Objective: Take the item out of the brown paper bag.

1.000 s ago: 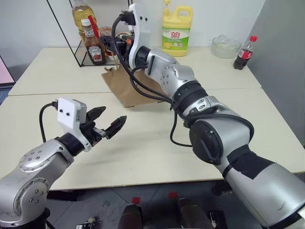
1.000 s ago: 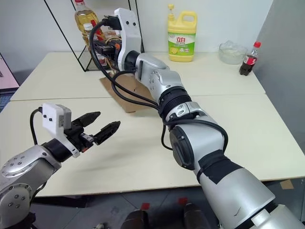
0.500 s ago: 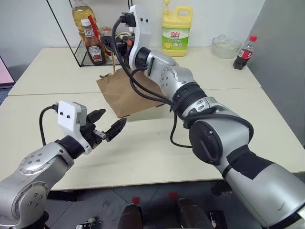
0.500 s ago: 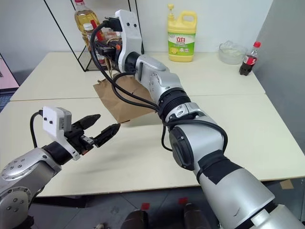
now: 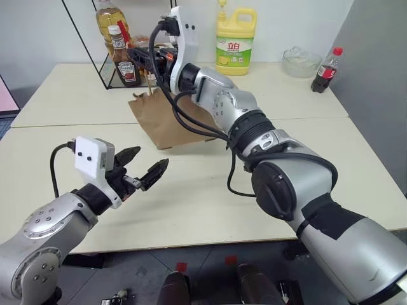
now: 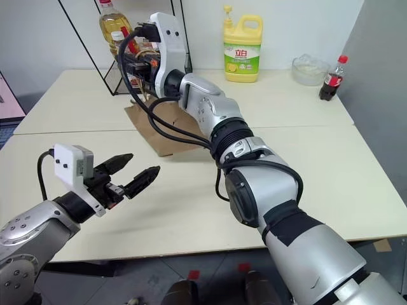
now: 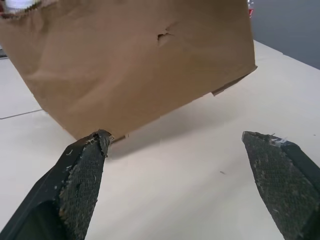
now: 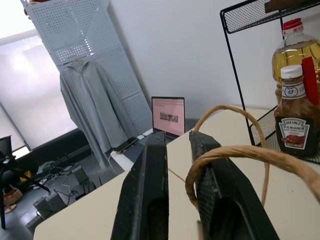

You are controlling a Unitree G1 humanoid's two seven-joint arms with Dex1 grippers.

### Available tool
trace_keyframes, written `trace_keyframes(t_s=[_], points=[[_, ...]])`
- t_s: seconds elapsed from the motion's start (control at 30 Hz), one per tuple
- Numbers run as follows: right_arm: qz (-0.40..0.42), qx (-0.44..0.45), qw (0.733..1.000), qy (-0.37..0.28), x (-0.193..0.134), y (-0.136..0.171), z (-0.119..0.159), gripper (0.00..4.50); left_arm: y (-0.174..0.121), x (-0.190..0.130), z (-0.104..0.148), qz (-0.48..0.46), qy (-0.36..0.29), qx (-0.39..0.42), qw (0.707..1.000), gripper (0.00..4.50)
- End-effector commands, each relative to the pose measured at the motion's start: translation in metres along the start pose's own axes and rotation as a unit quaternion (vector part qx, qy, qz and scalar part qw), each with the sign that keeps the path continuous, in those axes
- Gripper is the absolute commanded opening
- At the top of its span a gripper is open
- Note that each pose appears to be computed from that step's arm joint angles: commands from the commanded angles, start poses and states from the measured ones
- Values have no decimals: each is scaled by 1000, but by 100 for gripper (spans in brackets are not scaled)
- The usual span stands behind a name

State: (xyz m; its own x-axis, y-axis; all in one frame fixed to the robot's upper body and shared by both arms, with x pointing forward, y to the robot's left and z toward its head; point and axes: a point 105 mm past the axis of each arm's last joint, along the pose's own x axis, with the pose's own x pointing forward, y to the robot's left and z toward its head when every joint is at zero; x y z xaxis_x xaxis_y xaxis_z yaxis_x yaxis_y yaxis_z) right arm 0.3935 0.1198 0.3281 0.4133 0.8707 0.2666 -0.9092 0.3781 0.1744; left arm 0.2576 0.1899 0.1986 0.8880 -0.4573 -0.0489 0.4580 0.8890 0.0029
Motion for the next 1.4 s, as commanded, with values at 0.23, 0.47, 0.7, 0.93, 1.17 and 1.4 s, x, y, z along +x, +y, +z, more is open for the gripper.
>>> trace_keyframes(t_s=[0.23, 0.47, 0.7, 0.93, 1.17, 1.4], points=[[87, 21, 996, 20, 24, 58, -41, 40, -6, -3, 12, -6, -20, 17, 1000, 450], [83, -26, 993, 85, 7, 40, -85, 40, -6, 1, 12, -15, -15, 17, 1000, 450], [74, -47, 991, 97, -2, 27, -87, 40, -8, 7, 12, -27, -14, 15, 999, 450], [73, -68, 990, 104, -10, 15, -83, 40, -8, 11, 11, -39, -12, 14, 999, 450], [102, -103, 985, 96, -15, 13, -61, 40, -9, 17, 10, -48, -11, 13, 999, 450], [125, -244, 959, 72, -17, 14, -39, 40, -10, 21, 11, -54, -14, 15, 998, 450]])
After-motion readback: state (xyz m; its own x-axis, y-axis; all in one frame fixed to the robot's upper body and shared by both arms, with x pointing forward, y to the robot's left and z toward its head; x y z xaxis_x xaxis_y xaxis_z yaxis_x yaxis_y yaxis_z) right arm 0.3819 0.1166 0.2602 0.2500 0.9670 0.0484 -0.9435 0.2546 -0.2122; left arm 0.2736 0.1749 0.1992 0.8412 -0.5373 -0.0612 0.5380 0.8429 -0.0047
